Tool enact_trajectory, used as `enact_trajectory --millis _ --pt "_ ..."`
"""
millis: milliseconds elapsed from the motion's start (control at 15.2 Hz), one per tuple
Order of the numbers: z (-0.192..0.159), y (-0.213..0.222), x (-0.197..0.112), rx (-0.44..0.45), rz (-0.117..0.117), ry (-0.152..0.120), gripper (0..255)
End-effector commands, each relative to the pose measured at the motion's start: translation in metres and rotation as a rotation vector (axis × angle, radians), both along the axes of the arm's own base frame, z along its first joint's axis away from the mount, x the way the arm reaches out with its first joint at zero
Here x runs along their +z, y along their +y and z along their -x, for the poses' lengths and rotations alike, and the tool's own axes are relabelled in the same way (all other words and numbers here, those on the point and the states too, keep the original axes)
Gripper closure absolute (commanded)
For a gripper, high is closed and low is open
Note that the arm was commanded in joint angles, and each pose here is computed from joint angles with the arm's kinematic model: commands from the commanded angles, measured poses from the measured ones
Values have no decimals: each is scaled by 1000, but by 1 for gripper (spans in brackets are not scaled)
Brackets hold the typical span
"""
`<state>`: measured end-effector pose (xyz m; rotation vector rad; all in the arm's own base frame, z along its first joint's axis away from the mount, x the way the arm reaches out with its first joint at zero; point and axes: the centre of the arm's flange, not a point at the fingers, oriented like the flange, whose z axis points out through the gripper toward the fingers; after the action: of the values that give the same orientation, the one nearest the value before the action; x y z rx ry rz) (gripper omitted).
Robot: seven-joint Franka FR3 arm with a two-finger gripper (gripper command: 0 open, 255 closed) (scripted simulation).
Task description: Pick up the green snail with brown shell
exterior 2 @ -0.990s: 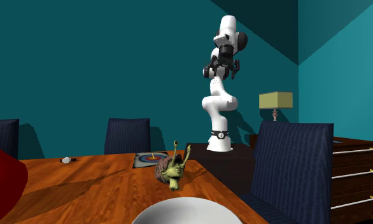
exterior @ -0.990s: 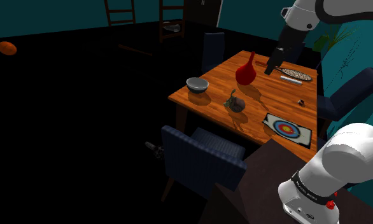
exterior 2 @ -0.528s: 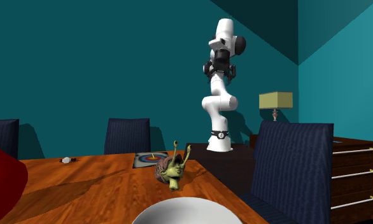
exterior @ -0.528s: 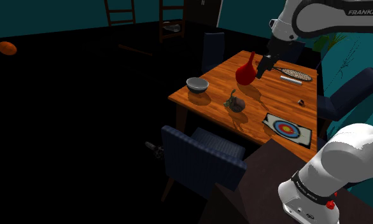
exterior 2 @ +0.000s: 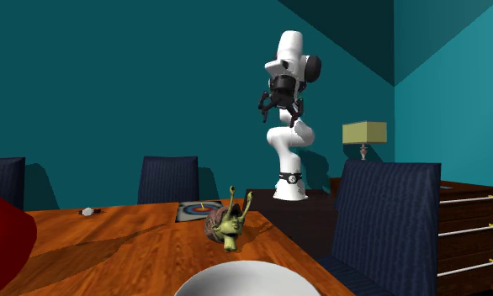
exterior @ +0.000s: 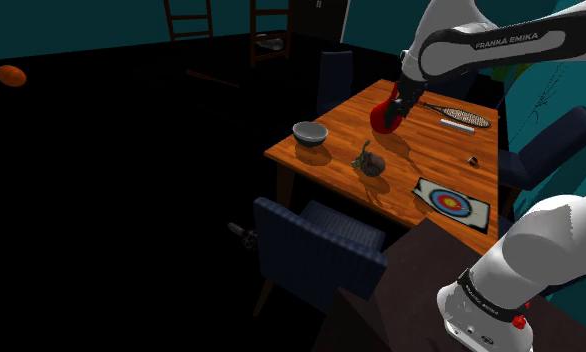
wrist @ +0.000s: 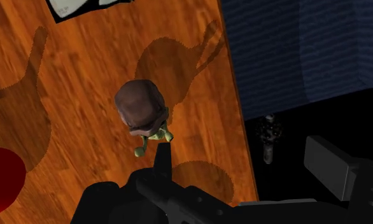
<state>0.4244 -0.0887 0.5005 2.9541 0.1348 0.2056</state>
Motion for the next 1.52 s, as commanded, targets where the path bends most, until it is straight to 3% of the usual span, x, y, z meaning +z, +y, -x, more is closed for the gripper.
enact_trajectory --millis 0,1056,1452 --pt "-16 -13 -19 -7 9 -2 0" --pt "-145 -118 -142 -66 74 -3 0" --pt "-151 -123 -173 -68 77 -3 0"
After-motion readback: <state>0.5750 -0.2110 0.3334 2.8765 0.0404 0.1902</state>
